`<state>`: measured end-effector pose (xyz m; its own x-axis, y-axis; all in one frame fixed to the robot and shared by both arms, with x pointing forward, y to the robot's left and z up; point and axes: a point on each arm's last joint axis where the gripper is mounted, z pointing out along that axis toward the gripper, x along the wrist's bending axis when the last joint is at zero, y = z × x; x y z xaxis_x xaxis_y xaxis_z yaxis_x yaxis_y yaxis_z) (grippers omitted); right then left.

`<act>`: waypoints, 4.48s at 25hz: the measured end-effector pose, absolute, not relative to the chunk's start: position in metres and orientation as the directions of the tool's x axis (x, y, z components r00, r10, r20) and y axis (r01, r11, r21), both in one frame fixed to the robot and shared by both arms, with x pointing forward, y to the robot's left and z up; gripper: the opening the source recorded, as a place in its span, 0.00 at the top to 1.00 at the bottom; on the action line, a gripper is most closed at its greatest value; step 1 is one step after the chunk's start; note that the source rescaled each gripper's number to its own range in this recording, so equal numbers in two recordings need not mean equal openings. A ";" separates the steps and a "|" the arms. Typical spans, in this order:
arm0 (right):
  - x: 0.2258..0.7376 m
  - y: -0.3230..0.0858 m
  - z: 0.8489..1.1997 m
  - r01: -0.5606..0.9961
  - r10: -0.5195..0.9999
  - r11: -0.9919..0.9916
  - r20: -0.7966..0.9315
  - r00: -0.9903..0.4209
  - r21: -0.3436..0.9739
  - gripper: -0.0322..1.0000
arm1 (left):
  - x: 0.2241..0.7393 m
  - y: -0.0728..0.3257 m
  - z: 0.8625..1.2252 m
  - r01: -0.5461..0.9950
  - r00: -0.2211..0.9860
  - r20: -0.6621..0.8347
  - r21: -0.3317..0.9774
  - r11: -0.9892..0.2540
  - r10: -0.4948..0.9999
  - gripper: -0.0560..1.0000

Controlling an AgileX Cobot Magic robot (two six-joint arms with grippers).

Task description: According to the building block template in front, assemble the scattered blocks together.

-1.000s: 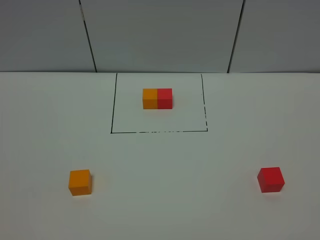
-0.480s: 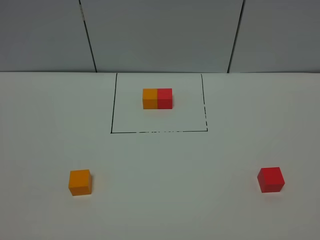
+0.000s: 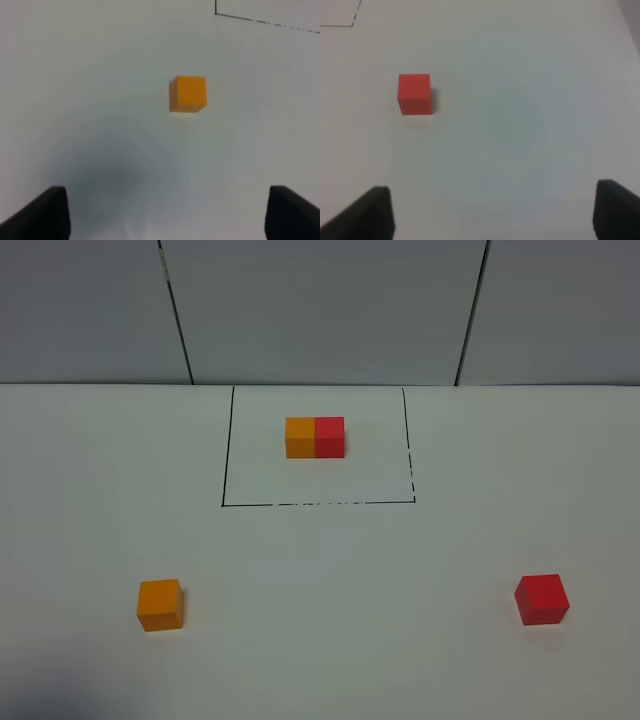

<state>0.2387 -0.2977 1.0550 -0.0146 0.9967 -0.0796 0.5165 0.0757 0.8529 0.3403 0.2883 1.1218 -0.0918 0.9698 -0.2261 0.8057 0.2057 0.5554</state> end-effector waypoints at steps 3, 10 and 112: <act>0.239 -0.298 1.055 0.517 0.997 0.076 -0.080 -0.015 0.853 0.36 | 0.368 0.285 1.127 0.856 -0.120 -0.244 0.465 0.224 0.962 0.23; 0.239 -0.298 1.055 0.517 0.997 0.076 -0.080 -0.015 0.853 0.36 | 0.422 0.283 1.114 0.940 -0.148 -0.212 0.274 0.204 0.966 0.23; 0.239 -0.298 1.055 0.517 0.997 0.076 -0.080 -0.015 0.853 0.36 | 0.559 0.202 0.884 0.998 -0.062 -0.078 -0.008 0.062 0.995 0.27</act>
<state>0.2387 -0.2977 1.0550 -0.0146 0.9967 -0.0796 0.5165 0.0757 0.8529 0.5594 0.2017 0.8836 -0.0623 0.9950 -0.0776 0.9981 0.0618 -0.0084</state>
